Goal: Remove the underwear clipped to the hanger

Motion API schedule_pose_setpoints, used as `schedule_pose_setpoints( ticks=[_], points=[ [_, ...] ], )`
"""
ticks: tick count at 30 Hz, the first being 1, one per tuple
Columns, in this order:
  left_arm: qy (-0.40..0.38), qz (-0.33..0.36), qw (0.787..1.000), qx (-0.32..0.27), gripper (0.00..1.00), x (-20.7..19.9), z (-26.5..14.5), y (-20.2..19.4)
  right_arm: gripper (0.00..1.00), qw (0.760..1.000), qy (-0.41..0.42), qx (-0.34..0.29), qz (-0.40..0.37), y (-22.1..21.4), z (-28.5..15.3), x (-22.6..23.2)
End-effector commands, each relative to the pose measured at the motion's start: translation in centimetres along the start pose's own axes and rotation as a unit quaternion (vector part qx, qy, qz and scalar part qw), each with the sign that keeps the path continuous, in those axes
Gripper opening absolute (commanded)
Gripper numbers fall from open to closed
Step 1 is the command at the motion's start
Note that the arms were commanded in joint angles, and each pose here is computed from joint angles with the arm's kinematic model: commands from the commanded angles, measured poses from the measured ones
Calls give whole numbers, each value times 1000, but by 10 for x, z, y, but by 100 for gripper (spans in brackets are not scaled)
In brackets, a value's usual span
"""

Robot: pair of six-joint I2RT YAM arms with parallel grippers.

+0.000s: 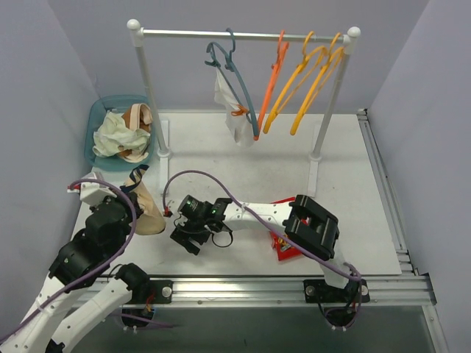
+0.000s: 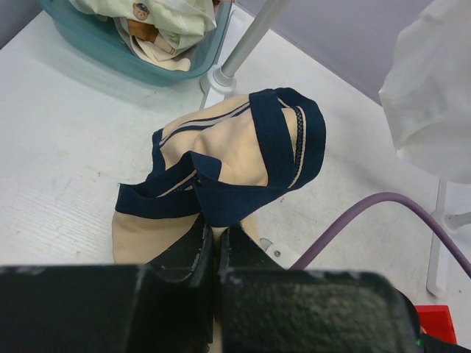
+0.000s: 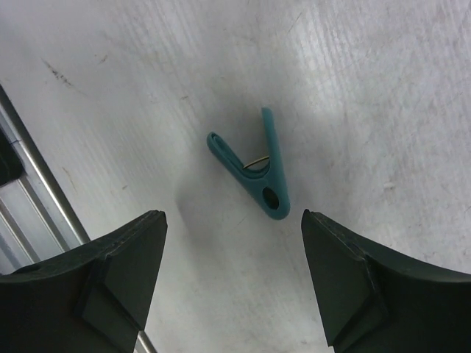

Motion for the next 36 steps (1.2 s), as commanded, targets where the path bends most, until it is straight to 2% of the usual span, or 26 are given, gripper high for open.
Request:
schedule_pose_setpoints(
  ticks=[1,5,8,15,23,26,30,35,36],
  points=[
    [19,-21,999,-21,2,13,-11,16,75,1000,8,6,-25,11,0,4],
    [20,-25,999,-21,3,18,-16,16,73,999,5,22,-24,10,10,2],
    [20,-26,999,-21,3,20,-17,15,68,999,2,32,-23,7,15,0],
    [13,-32,999,-19,3,17,-16,12,48,999,-38,23,-15,8,15,-11],
    [10,-32,999,-17,2,19,-18,11,33,998,-64,16,14,13,23,-23],
    [17,-25,999,-17,2,20,-16,9,21,996,-82,8,36,14,22,-30],
    [23,-15,1000,-13,3,17,-10,5,8,994,-89,-26,55,16,1,-32],
    [27,-8,999,-21,3,5,2,10,0,990,-101,-48,87,-9,-31,-35],
    [32,-8,999,-27,2,3,4,14,0,987,-105,-72,101,-7,-48,-34]
  ],
)
Point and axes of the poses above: each gripper's point midway between its finger pads, its own z axis out along the fingers, its own x axis along the line the jaws close on, y = z × x, the point moved 4 cm from there along -z, back along the fingers, and after that the axes turned 15 degrees about z, right-handed, at the moved point
